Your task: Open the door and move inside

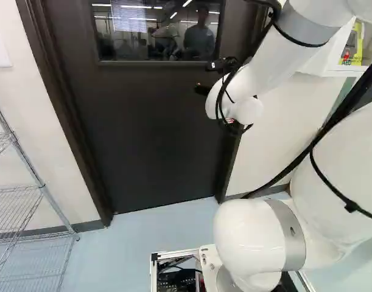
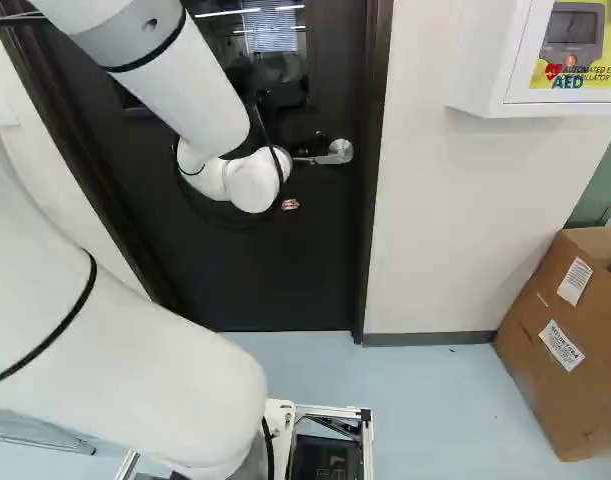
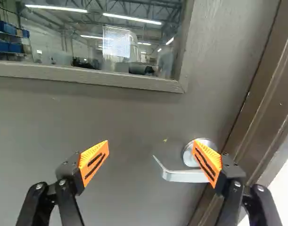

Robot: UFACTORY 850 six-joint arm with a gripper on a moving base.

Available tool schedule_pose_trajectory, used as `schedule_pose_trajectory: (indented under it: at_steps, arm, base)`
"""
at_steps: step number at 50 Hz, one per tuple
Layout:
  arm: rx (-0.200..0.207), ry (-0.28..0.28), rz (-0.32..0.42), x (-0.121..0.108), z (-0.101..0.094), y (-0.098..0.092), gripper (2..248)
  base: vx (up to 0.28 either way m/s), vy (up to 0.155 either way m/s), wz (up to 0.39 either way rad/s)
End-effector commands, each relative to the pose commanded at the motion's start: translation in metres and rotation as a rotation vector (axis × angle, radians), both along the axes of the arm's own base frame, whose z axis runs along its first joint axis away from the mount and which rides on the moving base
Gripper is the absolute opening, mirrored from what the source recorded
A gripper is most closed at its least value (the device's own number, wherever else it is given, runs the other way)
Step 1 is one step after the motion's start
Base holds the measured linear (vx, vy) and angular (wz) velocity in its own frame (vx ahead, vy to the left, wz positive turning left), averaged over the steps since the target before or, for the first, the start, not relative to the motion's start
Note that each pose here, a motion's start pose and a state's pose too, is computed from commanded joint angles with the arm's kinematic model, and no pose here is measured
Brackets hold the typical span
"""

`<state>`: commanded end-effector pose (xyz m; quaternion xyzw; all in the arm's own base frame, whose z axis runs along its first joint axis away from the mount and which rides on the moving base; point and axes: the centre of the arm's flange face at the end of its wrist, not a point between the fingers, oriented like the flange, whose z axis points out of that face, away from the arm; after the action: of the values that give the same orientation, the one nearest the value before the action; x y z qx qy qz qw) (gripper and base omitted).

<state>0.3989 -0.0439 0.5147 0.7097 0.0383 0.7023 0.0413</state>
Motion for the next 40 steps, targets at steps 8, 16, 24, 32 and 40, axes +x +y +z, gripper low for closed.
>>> schedule_pose_trajectory:
  at_steps: [8,16,24,32,40]
  arm:
    - [-0.007,0.003,-0.004,0.006,0.0,-0.006,247]
    - [-0.013,0.006,-0.003,0.014,0.001,-0.009,247]
    - [-0.023,0.009,0.011,0.023,0.001,-0.009,247]
    - [-0.039,0.013,0.032,0.033,0.001,-0.008,247]
    - [-0.056,0.017,0.055,0.04,0.001,-0.006,247]
  base:
    - [0.0,0.0,0.0]
    - [0.0,0.0,0.0]
    - [0.0,0.0,0.0]
    - [0.0,0.0,0.0]
    - [0.0,0.0,0.0]
